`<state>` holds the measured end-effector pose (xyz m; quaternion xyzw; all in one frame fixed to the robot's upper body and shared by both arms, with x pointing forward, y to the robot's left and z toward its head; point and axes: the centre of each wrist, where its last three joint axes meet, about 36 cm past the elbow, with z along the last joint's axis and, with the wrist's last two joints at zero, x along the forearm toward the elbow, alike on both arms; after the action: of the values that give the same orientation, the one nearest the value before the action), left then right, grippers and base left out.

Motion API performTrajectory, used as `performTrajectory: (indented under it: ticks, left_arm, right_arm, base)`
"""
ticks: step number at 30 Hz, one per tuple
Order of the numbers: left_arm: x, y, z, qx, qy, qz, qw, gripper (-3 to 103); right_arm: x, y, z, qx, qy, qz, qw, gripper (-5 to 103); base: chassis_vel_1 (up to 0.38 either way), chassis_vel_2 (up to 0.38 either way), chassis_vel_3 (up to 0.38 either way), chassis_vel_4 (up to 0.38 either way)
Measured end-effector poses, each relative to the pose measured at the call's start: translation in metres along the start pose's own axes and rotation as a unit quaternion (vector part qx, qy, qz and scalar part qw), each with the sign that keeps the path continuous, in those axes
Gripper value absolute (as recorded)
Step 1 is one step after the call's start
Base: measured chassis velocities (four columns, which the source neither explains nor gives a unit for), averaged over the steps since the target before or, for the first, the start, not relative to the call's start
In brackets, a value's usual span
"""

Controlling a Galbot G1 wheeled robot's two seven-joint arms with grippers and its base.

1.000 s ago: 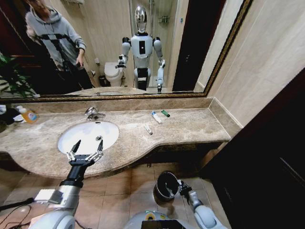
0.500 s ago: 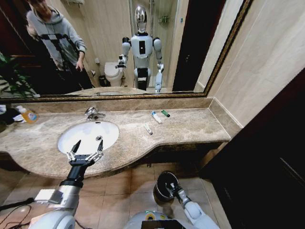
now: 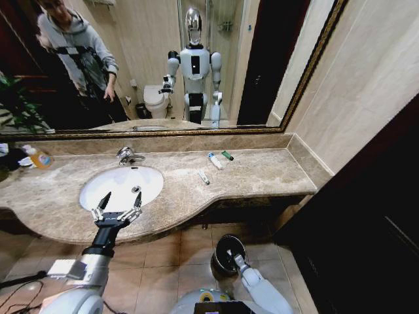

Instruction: Pick up the trash from the sink and place it in the trash bin.

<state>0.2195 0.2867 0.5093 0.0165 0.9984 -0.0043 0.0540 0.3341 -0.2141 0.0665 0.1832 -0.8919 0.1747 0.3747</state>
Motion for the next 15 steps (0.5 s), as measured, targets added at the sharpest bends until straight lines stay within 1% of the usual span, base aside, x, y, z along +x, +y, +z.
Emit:
performTrajectory:
  ticks: [1, 3, 4, 9, 11, 13, 14, 15]
  left_arm:
    - [0.0000, 0.0000, 0.0000, 0.000, 0.000, 0.000, 1.0000, 100]
    - [0.0000, 0.0000, 0.0000, 0.000, 0.000, 0.000, 1.0000, 100]
    - [0.0000, 0.0000, 0.0000, 0.000, 0.000, 0.000, 1.0000, 100]
    - [0.0000, 0.0000, 0.0000, 0.000, 0.000, 0.000, 1.0000, 100]
    - [0.0000, 0.0000, 0.0000, 0.000, 0.000, 0.000, 1.0000, 100]
    - [0.0000, 0.0000, 0.0000, 0.000, 0.000, 0.000, 1.0000, 100]
    - [0.0000, 0.0000, 0.0000, 0.000, 0.000, 0.000, 1.0000, 100]
    - [0.0000, 0.0000, 0.0000, 0.000, 0.000, 0.000, 1.0000, 100]
  right_arm:
    - [0.0001, 0.0002, -0.0006, 0.000, -0.001, 0.000, 1.000, 18]
    - [0.0007, 0.0007, -0.0015, 0.000, -0.003, 0.001, 1.000, 28]
    - [0.0007, 0.0007, -0.0015, 0.000, -0.003, 0.001, 1.000, 28]
    - [0.0023, 0.0009, -0.0013, -0.001, -0.005, 0.002, 1.000, 55]
    - [0.0029, 0.0009, -0.0013, -0.001, -0.006, 0.002, 1.000, 55]
    - [0.0039, 0.0009, -0.0016, -0.001, -0.008, 0.002, 1.000, 66]
    - [0.0039, 0.0009, -0.0016, -0.001, -0.008, 0.002, 1.000, 66]
    - [0.0045, 0.0012, -0.0019, 0.000, -0.009, 0.002, 1.000, 71]
  base:
    - [0.000, 0.000, 0.000, 0.000]
    - [0.000, 0.000, 0.000, 0.000]
    - [0.000, 0.000, 0.000, 0.000]
    - [0.000, 0.000, 0.000, 0.000]
    - [0.000, 0.000, 0.000, 0.000]
    - [0.000, 0.000, 0.000, 0.000]
    - [0.000, 0.000, 0.000, 0.000]
    - [0.000, 0.000, 0.000, 0.000]
